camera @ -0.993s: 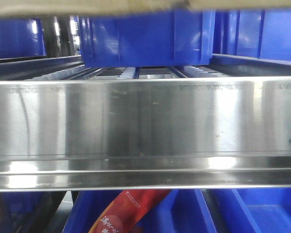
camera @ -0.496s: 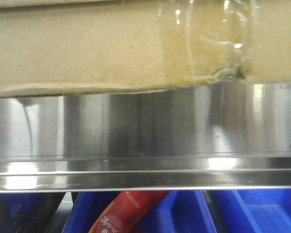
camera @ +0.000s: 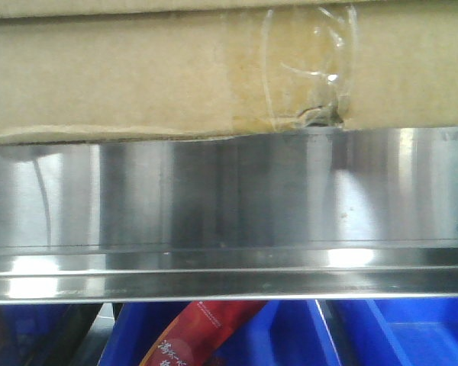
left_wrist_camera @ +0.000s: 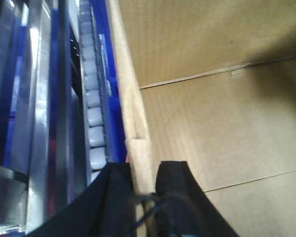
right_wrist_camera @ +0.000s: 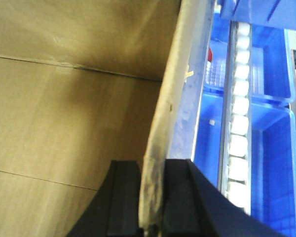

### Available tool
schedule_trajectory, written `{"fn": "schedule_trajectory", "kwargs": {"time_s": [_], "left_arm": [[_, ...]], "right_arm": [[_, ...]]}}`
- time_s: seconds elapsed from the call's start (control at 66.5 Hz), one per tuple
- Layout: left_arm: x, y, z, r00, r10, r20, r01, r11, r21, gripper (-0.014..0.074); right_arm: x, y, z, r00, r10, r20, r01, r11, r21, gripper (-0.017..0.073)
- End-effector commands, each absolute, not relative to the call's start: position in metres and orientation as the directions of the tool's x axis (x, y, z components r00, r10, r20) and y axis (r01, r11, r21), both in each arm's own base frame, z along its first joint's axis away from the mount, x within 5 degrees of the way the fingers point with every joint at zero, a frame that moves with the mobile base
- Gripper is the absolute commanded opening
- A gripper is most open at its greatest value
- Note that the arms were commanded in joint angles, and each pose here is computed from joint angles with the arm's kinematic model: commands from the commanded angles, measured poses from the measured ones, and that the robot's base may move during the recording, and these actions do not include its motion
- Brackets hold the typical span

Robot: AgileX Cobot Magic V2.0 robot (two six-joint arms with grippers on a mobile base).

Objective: Grab carton from right shelf to conveyor
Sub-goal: 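Lift the carton off the shelf with both grippers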

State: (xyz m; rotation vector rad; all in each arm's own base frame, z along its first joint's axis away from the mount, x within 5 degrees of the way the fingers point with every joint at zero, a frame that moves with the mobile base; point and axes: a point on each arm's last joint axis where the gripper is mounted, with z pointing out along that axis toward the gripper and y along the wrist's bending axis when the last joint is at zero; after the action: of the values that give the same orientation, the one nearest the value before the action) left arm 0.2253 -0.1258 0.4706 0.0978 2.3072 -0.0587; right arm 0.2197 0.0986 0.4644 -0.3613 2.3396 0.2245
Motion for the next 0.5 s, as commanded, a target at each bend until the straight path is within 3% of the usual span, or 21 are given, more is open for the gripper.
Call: {"fn": "schedule_trajectory", "kwargs": {"time_s": [0.0, 0.481], "left_arm": [[0.2227, -0.1295, 0.477, -0.631, 0.051, -0.774, 0.127, 0.991, -0.038, -0.0017], [0.2227, -0.1295, 0.477, -0.631, 0.051, -0.774, 0.127, 0.991, -0.038, -0.0017]], "right_arm": [[0.22, 0.1034, 0.4706, -0.637, -0.177, -0.75, -0.354, 0.932, 0.08, -0.0067], [0.22, 0.1034, 0.4706, -0.637, -0.177, -0.75, -0.354, 0.932, 0.08, -0.0067]]}}
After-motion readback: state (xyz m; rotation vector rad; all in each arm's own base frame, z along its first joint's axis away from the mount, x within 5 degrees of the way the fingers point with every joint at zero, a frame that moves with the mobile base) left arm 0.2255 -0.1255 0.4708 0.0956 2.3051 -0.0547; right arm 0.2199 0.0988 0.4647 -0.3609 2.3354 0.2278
